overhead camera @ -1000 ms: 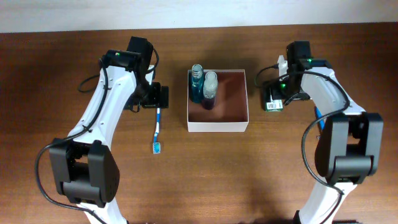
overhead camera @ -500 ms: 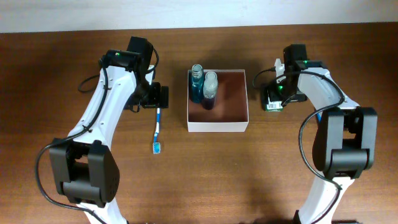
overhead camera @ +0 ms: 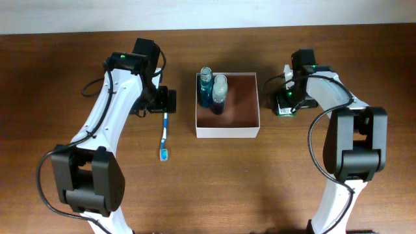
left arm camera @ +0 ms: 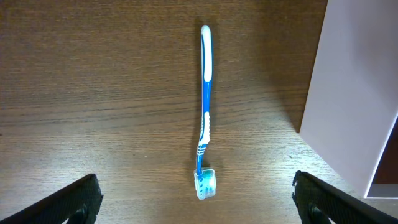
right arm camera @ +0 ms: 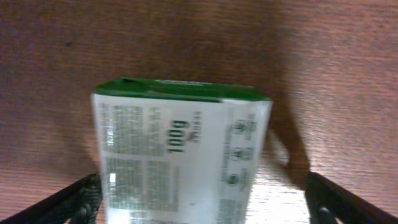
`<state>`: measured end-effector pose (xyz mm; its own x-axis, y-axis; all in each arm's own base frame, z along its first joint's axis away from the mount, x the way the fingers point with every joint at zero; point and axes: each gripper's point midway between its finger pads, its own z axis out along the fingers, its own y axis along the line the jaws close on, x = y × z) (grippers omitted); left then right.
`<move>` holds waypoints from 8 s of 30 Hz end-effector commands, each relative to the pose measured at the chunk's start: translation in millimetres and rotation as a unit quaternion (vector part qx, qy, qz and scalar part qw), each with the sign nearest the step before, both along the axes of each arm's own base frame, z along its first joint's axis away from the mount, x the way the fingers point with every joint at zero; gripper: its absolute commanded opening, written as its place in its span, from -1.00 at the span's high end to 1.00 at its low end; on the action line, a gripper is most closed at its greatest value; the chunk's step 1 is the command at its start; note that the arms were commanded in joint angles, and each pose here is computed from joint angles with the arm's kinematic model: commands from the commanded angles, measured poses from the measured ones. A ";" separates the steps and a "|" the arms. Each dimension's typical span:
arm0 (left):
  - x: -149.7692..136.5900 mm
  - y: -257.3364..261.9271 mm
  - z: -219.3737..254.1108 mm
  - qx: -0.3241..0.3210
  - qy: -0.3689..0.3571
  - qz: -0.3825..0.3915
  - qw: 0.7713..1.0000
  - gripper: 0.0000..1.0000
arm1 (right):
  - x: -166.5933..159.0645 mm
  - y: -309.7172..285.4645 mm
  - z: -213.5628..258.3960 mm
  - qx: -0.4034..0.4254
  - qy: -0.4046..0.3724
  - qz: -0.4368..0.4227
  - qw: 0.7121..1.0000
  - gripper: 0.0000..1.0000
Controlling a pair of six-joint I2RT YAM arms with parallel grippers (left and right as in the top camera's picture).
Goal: Pack container
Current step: 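Close the right gripper on the soap bar and lift it, then carry the soap bar into the box's right side and release, then move the right gripper over the blue razor, then grasp the blue razor handle with the right gripper and lift, then lower the razor into the box and open the right gripper, then move the right gripper over the teal toothpaste tube and grasp it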
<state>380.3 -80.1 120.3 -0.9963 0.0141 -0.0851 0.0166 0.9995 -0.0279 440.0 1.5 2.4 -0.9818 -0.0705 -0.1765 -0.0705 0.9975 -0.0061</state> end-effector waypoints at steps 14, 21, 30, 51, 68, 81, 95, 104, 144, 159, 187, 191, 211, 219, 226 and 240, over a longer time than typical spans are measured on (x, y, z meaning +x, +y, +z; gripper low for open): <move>-0.7 0.4 4.4 -0.001 -0.006 -0.001 1.000 -0.99 | 6.2 4.9 -0.3 -0.008 -0.006 -0.002 1.000 0.26; -0.6 0.4 4.4 -0.001 -0.006 -0.001 1.000 -0.99 | 12.8 4.9 24.6 0.000 -0.014 -0.037 0.999 0.34; -0.6 0.4 4.4 -0.001 -0.006 -0.001 1.000 -0.99 | 9.9 29.1 151.0 0.069 -0.022 -0.044 0.996 0.29; -0.6 0.3 4.4 -0.001 -0.006 -0.001 1.000 -0.99 | -6.7 139.1 163.5 0.165 -0.003 0.015 0.986 0.21; -0.7 0.4 4.4 -0.001 -0.006 -0.001 1.000 -0.99 | -10.1 158.6 126.4 0.164 0.007 0.034 0.986 -0.29; -0.6 0.3 4.4 -0.001 -0.006 -0.001 1.000 -0.99 | 3.4 118.3 141.4 0.134 -0.013 -0.006 0.991 -0.97; -0.6 0.3 4.4 -0.001 -0.006 -0.001 1.000 -0.99 | -4.0 -50.1 165.1 0.048 -0.009 -0.133 0.990 -0.98; -0.6 0.4 4.4 -0.001 -0.006 -0.001 1.000 -0.99 | -19.7 -101.7 125.8 0.009 0.025 -0.137 0.990 -0.97; -0.6 0.3 4.4 -0.001 -0.006 -0.001 1.000 -0.99 | -81.4 -108.6 0.4 0.007 0.110 -0.064 0.992 -0.97; -0.6 0.3 4.4 -0.001 -0.006 -0.001 1.000 -0.99 | -89.9 -123.3 -16.2 0.028 0.124 -0.091 0.988 -0.86; -0.6 0.3 4.4 -0.001 -0.006 -0.001 1.000 -0.99 | -29.1 -53.8 137.4 0.250 0.053 -0.118 0.959 0.92; -0.6 0.3 4.4 -0.001 -0.006 -0.001 1.000 -0.99 | -23.4 -5.2 181.1 0.320 0.041 -0.076 0.944 0.92; -0.6 0.3 4.4 -0.001 -0.006 -0.001 1.000 -0.99 | 9.2 146.3 168.5 0.184 -0.005 -0.009 0.983 0.33; -0.6 0.3 4.4 -0.001 -0.006 -0.001 1.000 -0.99 | 17.4 125.0 165.5 0.149 -0.019 -0.033 0.988 -0.08; -0.6 0.3 4.4 -0.001 -0.006 -0.001 1.000 -0.99 | 34.2 37.8 164.9 0.130 -0.040 -0.107 0.985 -0.49; -0.6 0.3 4.4 -0.001 -0.006 -0.001 1.000 -0.99 | 56.2 -77.6 113.9 -0.003 -0.048 -0.050 0.998 -0.69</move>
<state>380.4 -80.1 120.3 -0.9962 0.0141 -0.0855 0.0166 0.9995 -0.0280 491.5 -55.7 148.2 -0.9416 0.1039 -0.3204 0.0675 0.9901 0.1227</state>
